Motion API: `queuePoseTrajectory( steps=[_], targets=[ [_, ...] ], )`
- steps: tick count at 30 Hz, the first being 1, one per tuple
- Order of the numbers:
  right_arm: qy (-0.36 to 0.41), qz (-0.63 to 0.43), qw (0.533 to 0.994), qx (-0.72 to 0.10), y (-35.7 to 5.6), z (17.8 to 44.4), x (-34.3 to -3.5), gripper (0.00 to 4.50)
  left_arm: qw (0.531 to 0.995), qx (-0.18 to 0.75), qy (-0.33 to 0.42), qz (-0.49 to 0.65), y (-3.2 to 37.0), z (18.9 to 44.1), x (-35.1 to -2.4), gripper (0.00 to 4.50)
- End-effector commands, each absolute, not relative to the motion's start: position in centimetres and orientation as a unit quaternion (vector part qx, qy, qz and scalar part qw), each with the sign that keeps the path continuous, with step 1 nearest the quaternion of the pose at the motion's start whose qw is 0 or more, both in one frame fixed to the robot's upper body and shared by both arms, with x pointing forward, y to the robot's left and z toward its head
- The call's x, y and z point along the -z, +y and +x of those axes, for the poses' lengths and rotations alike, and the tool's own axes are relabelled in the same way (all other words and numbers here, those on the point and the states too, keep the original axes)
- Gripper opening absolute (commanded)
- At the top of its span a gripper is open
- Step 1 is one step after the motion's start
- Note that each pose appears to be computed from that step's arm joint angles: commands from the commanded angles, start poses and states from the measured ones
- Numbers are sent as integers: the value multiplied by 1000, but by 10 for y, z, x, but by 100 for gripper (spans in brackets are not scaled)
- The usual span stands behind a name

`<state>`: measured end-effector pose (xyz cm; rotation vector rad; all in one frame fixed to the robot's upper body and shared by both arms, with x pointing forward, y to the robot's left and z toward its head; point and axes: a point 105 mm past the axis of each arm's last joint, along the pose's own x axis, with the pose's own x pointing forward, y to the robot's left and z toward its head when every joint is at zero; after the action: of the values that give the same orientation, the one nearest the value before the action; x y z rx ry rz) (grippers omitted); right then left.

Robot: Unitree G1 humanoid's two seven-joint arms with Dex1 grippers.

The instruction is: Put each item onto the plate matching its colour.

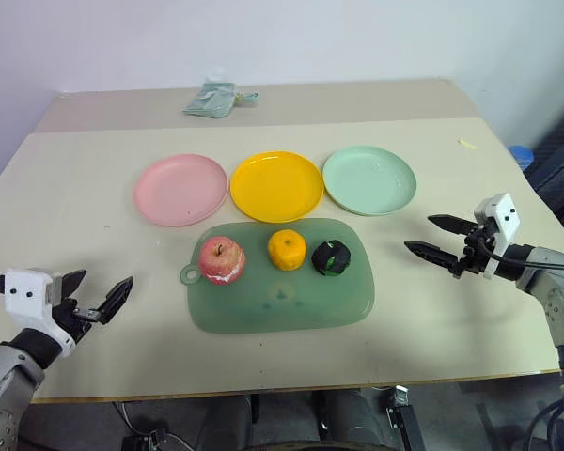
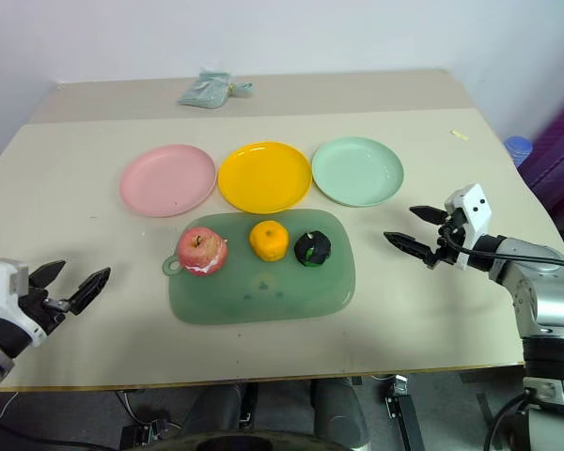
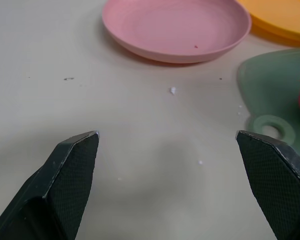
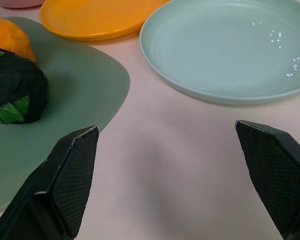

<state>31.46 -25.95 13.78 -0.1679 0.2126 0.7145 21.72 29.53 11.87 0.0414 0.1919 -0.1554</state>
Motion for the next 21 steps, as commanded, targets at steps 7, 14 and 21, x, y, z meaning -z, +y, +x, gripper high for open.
queuePoseTrajectory(
  steps=[7,14,21],
  targets=[
    [69,-90,928,-354,-245,320,-155,444,994,80,65,24,288,220,-135,450],
    [62,-83,940,-325,-248,324,-158,444,994,96,48,1,279,230,-140,450],
    [47,-58,940,-333,-237,309,-167,444,991,132,31,-11,277,253,-149,450]
  ],
)
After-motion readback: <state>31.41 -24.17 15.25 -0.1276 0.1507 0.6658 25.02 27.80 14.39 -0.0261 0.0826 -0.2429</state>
